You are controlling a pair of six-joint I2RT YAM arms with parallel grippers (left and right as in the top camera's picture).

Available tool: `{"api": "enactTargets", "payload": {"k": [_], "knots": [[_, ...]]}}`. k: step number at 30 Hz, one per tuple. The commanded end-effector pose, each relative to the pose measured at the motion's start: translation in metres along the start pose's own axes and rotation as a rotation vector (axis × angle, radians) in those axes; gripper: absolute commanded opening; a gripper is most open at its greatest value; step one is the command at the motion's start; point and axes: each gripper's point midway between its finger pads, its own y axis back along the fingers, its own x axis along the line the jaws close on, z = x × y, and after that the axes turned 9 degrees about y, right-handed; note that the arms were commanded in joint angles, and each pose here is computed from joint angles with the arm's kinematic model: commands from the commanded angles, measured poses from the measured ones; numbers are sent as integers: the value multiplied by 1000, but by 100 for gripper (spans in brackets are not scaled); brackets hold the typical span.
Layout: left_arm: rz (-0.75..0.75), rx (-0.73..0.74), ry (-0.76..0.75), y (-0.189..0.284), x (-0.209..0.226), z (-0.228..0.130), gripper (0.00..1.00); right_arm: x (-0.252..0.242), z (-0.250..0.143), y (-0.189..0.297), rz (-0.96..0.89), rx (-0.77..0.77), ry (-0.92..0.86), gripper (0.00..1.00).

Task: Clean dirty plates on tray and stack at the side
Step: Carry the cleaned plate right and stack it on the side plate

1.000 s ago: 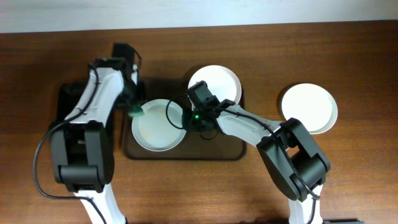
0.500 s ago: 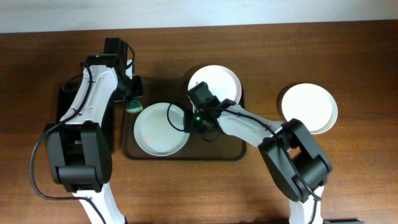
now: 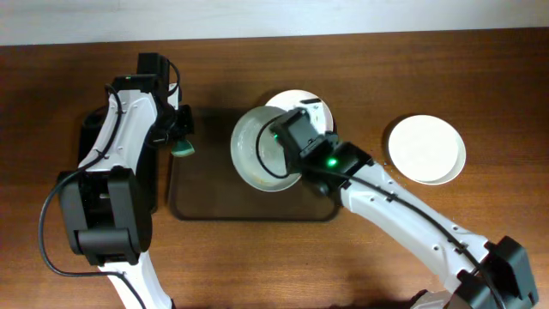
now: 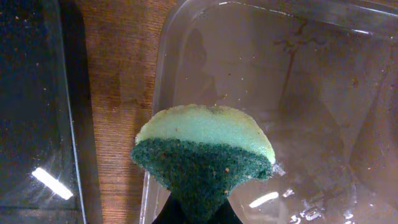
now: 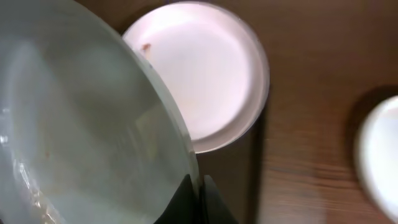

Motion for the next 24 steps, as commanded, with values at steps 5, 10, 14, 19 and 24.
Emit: {"api": "enactTargets", "payload": {"k": [5, 10, 14, 19, 24], "knots": [[-17, -8, -17, 4, -3, 2, 0, -27, 28, 49, -439, -237, 129, 4], [-17, -8, -17, 4, -3, 2, 1, -19, 30, 64, -534, -295, 192, 4], [-17, -8, -17, 4, -3, 2, 0, -9, 34, 76, -569, -329, 273, 4], [-19, -15, -18, 4, -3, 3, 1, 8, 40, 83, -561, -338, 416, 4], [-20, -17, -18, 3, -4, 4, 1, 17, 48, 92, -594, -350, 538, 4]]}}
